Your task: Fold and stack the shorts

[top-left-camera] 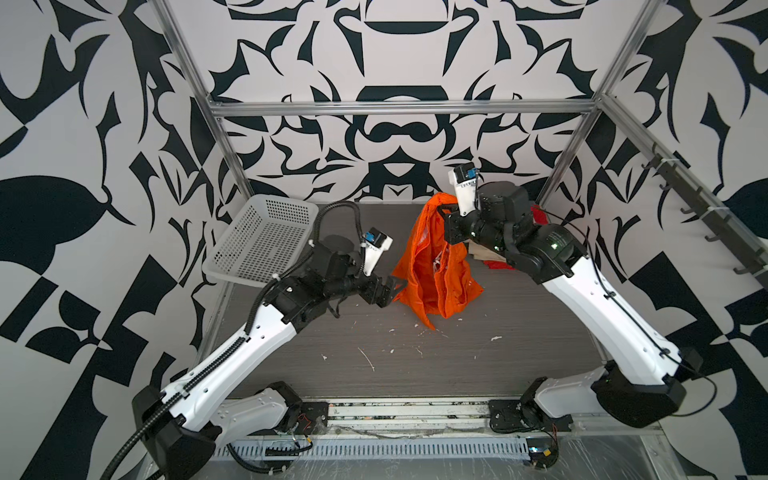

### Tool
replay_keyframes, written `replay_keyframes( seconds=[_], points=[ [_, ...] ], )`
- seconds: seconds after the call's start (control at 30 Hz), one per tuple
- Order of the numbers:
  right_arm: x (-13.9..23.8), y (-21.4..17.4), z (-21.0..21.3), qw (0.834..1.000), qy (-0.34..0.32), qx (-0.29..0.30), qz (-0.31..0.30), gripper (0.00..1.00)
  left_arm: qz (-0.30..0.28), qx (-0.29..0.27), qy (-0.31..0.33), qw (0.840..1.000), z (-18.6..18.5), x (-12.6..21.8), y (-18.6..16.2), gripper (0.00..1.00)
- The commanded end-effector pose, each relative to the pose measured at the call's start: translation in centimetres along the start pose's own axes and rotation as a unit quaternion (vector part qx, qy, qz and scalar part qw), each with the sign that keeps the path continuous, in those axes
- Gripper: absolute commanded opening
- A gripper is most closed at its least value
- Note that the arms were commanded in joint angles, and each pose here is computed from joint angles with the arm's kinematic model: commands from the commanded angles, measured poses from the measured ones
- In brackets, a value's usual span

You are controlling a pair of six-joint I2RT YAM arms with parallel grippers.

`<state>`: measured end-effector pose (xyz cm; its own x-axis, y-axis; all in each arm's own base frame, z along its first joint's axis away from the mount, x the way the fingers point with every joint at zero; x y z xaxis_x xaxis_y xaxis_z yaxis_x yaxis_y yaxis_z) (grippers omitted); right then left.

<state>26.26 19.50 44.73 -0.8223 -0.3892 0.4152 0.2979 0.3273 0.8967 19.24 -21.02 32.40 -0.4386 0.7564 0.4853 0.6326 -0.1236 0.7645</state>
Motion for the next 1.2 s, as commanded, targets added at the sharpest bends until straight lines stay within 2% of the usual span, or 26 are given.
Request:
replay_keyframes(
  seconds=[0.0,0.17,0.33,0.43,0.53,0.73,0.83,1.1,1.17],
  points=[
    [2.1,2.6,-1.1,0.996,-0.065,-0.028,-0.057,0.00,-0.038,0.031,0.046,0.998,0.2,-1.1,-0.4,0.94],
    [2.1,3.2,-0.6,0.995,-0.058,-0.021,-0.072,0.00,-0.095,0.085,0.107,0.986,2.2,-2.9,-2.0,0.95],
    [2.2,3.6,-0.2,0.996,-0.045,-0.018,-0.080,0.00,-0.112,0.092,0.167,0.975,3.9,-4.7,-2.5,0.97],
    [2.3,3.9,-0.2,0.995,-0.043,-0.018,-0.083,0.00,-0.104,0.089,0.143,0.980,3.7,-6.1,-2.4,0.98],
    [2.4,4.1,-0.1,0.995,-0.044,-0.018,-0.084,0.00,-0.098,0.094,0.086,0.987,2.9,-7.0,-2.3,0.98],
    [1.9,4.1,-0.1,0.995,-0.053,-0.013,-0.077,0.00,-0.090,0.111,0.022,0.989,2.5,-8.6,-3.7,0.97],
    [1.8,4.2,-0.1,0.996,-0.052,-0.013,-0.078,0.00,-0.084,0.113,0.042,0.989,2.6,-9.2,-4.3,0.97],
    [1.8,4.3,-0.2,0.995,-0.059,-0.009,-0.075,0.00,-0.066,0.117,0.028,0.991,1.7,-11.5,-6.0,0.99],
    [2.0,4.3,-0.2,0.995,-0.059,-0.009,-0.075,0.00,-0.069,0.126,0.042,0.989,1.8,-11.9,-6.2,0.99]
  ],
)
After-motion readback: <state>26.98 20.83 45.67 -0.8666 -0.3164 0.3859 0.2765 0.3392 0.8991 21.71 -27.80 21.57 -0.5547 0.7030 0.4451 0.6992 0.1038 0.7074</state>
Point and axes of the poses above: each gripper's point midway between its finger pads, its own x axis back along the fingers, its own z axis along the line the jaws close on, y = z × x, the point moved 9 cm from there along x, back along the fingers, and after that the axes turned 14 degrees about x, right-handed, at the moved point
